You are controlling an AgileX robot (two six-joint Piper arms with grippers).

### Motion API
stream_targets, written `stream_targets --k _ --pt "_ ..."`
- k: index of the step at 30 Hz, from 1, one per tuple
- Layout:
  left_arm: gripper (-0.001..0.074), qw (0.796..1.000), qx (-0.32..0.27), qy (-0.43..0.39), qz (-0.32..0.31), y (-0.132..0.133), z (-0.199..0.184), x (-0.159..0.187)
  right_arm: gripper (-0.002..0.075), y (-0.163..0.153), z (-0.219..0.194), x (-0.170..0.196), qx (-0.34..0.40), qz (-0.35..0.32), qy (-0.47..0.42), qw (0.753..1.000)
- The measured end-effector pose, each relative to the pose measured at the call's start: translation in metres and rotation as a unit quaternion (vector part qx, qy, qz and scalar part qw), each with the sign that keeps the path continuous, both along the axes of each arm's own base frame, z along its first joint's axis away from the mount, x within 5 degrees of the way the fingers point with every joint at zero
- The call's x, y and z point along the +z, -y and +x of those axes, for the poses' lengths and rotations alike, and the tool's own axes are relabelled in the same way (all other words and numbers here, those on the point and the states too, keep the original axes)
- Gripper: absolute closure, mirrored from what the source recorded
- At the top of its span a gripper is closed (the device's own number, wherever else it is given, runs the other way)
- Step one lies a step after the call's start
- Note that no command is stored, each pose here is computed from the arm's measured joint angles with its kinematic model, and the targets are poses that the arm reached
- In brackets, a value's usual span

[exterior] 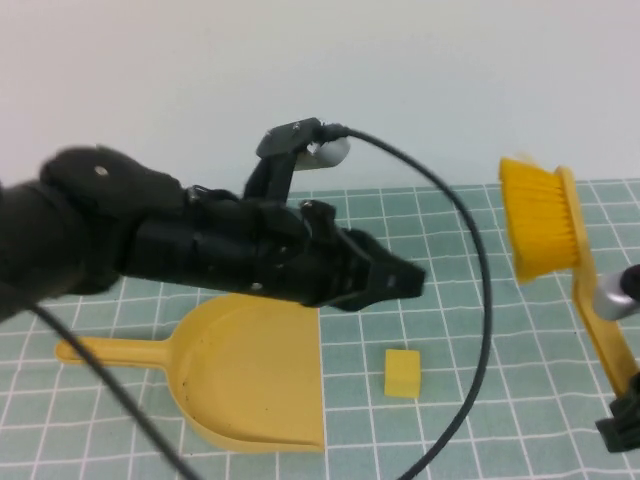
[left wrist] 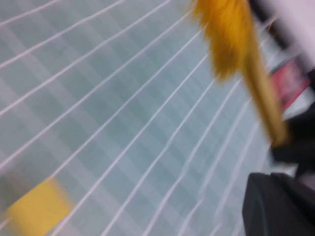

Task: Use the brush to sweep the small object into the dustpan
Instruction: Hand over the broom

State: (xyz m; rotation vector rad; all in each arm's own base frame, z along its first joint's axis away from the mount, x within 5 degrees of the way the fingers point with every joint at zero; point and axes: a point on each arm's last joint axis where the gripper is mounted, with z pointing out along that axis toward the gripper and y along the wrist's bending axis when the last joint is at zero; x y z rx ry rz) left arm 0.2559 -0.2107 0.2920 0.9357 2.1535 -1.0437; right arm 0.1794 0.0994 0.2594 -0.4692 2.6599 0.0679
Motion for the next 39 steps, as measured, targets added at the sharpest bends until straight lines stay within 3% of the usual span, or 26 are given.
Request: stream_targets --k 3,7,14,21,24,32,35,39 --pt "0.0736 0.995 0.001 -0.042 -0.086 0.008 0.008 -0.011 0.0536 0.003 -0.004 0.001 0.007 -0.016 -0.009 1.000" --pt "0.0736 0.974 -0.002 -0.128 -0.189 0.006 0.023 -0.039 0.0536 0.006 -0.006 -0.002 0.009 -0.028 -0.023 0.999" --pt "0.0736 0.961 -0.025 -0.199 -0.190 0.006 0.030 -0.079 0.0536 -0.001 -0.014 -0.002 0.042 0.008 -0.052 0.998" --pt "0.0728 0.955 -0.017 -0.227 -0.189 0.006 0.031 -0.085 0.0536 -0.009 -0.019 -0.001 0.058 0.049 -0.073 0.994" --pt "0.0647 0.951 0.008 -0.248 -0.183 0.006 0.033 -0.087 0.0536 -0.010 -0.019 -0.001 0.059 0.052 -0.075 0.994" --pt "0.0150 0.943 0.032 -0.279 -0.180 0.006 0.034 -0.088 0.0536 -0.016 -0.023 -0.001 0.063 0.072 -0.087 0.992" --pt "0.0094 0.942 0.032 -0.280 -0.180 0.006 0.034 -0.088 0.0536 -0.019 -0.021 -0.006 0.061 0.074 -0.102 0.990" --pt "0.0077 0.942 0.032 -0.281 -0.180 0.006 0.034 -0.088 0.0536 -0.024 -0.017 -0.008 0.058 0.076 -0.114 0.989"
